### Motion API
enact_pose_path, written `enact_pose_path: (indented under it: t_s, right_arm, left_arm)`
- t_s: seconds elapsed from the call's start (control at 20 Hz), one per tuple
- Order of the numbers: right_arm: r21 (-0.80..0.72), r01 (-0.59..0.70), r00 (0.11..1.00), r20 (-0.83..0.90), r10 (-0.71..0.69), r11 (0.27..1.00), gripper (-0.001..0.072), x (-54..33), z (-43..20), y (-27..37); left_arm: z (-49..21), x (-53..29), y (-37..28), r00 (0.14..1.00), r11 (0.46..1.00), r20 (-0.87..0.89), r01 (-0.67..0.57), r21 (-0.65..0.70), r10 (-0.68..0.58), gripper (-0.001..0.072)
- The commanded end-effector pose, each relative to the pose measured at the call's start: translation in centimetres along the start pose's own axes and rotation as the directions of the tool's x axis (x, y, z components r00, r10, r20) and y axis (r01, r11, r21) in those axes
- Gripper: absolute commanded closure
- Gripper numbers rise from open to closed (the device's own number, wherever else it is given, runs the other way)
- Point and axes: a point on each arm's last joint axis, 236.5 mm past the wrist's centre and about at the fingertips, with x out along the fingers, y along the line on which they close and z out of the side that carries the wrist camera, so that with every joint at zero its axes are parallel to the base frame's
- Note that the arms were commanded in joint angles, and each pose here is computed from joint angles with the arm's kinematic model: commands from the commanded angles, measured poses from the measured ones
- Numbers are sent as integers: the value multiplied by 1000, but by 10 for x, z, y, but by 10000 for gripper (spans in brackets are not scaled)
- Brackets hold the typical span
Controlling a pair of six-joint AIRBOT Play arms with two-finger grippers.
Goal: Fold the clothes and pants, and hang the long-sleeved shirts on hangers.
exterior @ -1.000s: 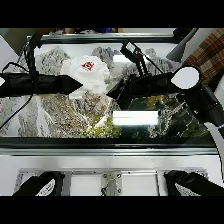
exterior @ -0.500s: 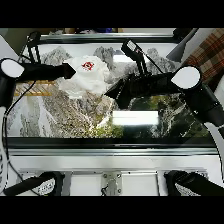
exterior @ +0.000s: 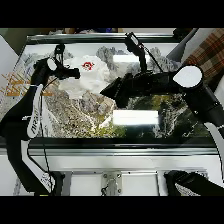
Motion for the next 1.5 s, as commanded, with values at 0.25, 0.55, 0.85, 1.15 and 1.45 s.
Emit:
enact_pose_path:
  t_s: [0.25,0.55,0.85,1.15,1.45]
  right_arm:
    - [3,42,998,37,-42,999,690,-13,10,-13]
    - [3,554,826,124,-550,832,691,-140,36,-104]
    - [159,745,641,97,-761,648,690,-217,28,-125]
    - [195,735,647,89,-758,650,690,-215,26,-125]
    - [234,716,672,27,-740,658,690,-209,11,-120]
  left_arm:
    - [-27,41,-15,989,995,-142,-26,97,40,689]
    - [21,-97,-89,998,989,-9,64,134,-63,692]
    - [-100,-219,-224,961,919,-93,277,281,-261,690]
    - [-205,-243,-302,902,812,-158,431,394,-402,74]
    - [-113,-193,-217,955,942,-40,298,158,-295,36]
